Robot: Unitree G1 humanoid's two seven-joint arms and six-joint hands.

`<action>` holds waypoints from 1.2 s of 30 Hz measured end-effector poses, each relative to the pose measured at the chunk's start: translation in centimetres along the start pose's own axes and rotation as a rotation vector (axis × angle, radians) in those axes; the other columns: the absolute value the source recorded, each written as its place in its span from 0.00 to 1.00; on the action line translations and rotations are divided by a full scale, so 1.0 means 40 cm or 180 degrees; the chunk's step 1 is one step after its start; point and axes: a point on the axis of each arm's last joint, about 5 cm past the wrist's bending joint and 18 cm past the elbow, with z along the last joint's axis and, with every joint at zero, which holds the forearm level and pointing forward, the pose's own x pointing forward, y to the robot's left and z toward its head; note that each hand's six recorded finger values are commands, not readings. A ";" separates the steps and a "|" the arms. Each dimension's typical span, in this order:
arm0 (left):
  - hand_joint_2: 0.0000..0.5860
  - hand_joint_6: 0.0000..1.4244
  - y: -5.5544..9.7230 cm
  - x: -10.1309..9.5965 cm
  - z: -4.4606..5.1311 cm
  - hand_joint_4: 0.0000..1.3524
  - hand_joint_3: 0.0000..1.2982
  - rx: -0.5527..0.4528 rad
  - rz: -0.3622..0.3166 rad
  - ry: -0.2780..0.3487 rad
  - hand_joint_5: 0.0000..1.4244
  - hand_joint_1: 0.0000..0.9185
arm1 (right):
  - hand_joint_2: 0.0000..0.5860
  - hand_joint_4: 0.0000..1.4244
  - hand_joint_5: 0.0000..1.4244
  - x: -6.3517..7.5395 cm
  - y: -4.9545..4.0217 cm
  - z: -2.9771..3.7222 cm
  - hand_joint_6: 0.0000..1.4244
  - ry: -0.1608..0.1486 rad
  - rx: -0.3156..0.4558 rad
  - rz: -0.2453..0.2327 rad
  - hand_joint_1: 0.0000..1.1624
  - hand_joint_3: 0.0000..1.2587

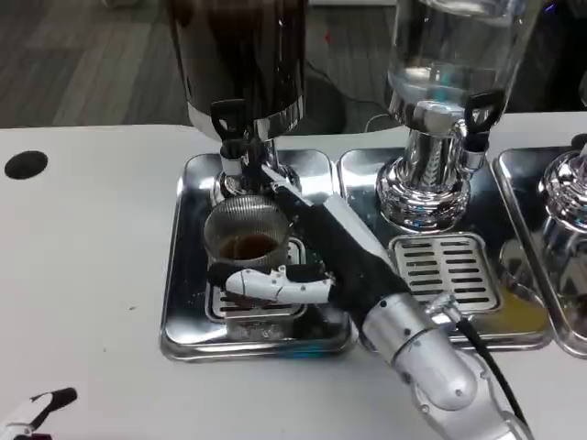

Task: Grasp the cup under the faucet to collect the drink, then remove the cup.

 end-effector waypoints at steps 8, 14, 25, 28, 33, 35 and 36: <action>0.10 0.51 0.003 -0.001 -0.003 0.14 0.20 0.0019 -0.0056 -0.0009 0.24 0.00 | 0.14 0.00 0.00 0.009 0.009 -0.003 0.00 -0.0019 -0.0028 -0.0080 0.61 0.02; 0.10 0.51 0.005 -0.001 -0.002 0.15 0.20 0.0026 -0.0098 -0.0014 0.25 0.00 | 0.15 0.00 0.00 0.008 0.012 -0.011 0.00 -0.0009 -0.0018 -0.0111 0.61 0.01; 0.11 0.51 0.008 0.005 0.010 0.15 0.20 0.0026 -0.0135 -0.0084 0.26 0.00 | 0.15 0.00 0.00 0.007 0.004 -0.024 0.00 0.0013 0.0003 -0.0146 0.61 0.01; 0.11 0.52 0.006 0.005 0.013 0.15 0.20 0.0020 -0.0143 -0.0087 0.26 0.00 | 0.15 0.00 0.01 0.006 -0.001 -0.027 0.00 0.0026 0.0022 -0.0172 0.61 0.02; 0.11 0.52 0.006 0.006 0.016 0.15 0.20 0.0022 -0.0157 -0.0101 0.26 0.00 | 0.14 0.00 0.01 0.003 -0.009 -0.031 0.00 0.0009 0.0031 -0.0191 0.61 0.02; 0.11 0.52 0.006 0.006 0.016 0.15 0.20 0.0022 -0.0159 -0.0101 0.26 0.00 | 0.14 0.00 0.01 0.002 -0.010 -0.033 0.00 0.0014 0.0048 -0.0186 0.61 0.02; 0.11 0.52 0.006 0.006 0.017 0.15 0.20 0.0023 -0.0168 -0.0101 0.26 0.00 | 0.14 0.00 0.01 0.001 -0.010 -0.035 0.00 0.0022 0.0054 -0.0182 0.61 0.02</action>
